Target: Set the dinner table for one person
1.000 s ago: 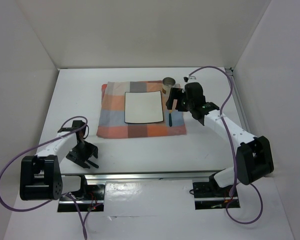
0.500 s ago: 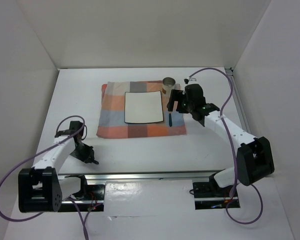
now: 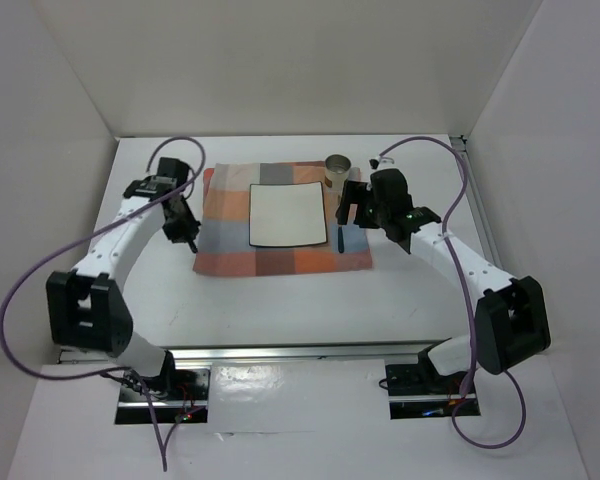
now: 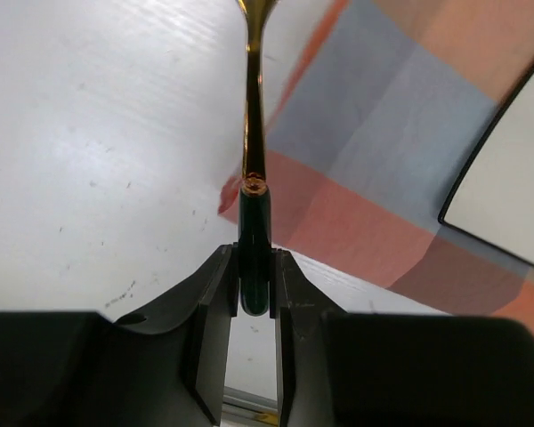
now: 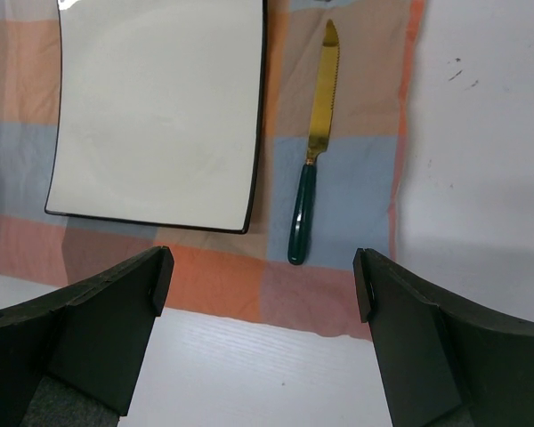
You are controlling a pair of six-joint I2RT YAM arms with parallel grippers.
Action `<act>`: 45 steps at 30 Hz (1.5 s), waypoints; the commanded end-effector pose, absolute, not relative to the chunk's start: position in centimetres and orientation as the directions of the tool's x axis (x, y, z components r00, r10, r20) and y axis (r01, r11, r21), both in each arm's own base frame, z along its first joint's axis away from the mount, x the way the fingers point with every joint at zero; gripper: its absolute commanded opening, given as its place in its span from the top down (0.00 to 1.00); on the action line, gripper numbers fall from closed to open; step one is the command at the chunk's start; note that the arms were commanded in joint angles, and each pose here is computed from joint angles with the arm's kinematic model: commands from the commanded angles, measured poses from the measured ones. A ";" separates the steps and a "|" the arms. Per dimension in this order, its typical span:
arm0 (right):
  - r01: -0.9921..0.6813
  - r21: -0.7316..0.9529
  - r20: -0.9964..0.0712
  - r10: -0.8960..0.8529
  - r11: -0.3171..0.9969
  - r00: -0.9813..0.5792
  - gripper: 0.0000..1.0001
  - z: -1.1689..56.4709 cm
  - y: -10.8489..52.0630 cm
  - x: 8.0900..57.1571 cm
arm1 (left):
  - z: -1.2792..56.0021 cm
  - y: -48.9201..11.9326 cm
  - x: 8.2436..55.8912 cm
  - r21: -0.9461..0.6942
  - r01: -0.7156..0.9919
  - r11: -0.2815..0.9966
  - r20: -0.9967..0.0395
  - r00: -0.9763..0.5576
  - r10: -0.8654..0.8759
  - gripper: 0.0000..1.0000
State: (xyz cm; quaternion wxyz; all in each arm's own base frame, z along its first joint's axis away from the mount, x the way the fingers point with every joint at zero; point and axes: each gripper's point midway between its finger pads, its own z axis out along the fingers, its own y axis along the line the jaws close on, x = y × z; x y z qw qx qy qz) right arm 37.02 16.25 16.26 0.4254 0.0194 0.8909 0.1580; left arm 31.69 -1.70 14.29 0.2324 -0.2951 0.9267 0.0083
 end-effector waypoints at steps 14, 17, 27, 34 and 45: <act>-0.047 0.268 -0.777 0.187 0.962 -0.601 0.04 18.5 14.0 35.9 | 8.0 -9.1 39.9 0.111 -0.079 0.991 -0.309 -0.950 -0.041 1.00; -0.039 0.262 -0.779 0.188 0.964 -0.598 0.04 18.7 13.7 35.7 | 7.3 -9.5 40.4 0.105 -0.075 0.992 -0.296 -0.954 -0.041 1.00; -0.024 0.244 -0.775 0.180 0.969 -0.606 0.04 18.1 13.1 35.8 | 4.1 -9.9 39.8 0.104 -0.050 0.993 -0.212 -0.977 -0.027 1.00; -0.026 0.247 -0.779 0.183 0.969 -0.599 0.04 18.5 13.2 36.0 | 3.3 -10.0 39.8 0.105 -0.045 0.993 -0.182 -0.983 -0.026 1.00; -0.026 0.247 -0.779 0.183 0.969 -0.599 0.04 18.8 13.3 36.2 | 4.0 -9.9 39.4 0.106 -0.066 0.992 -0.195 -0.980 -0.044 0.61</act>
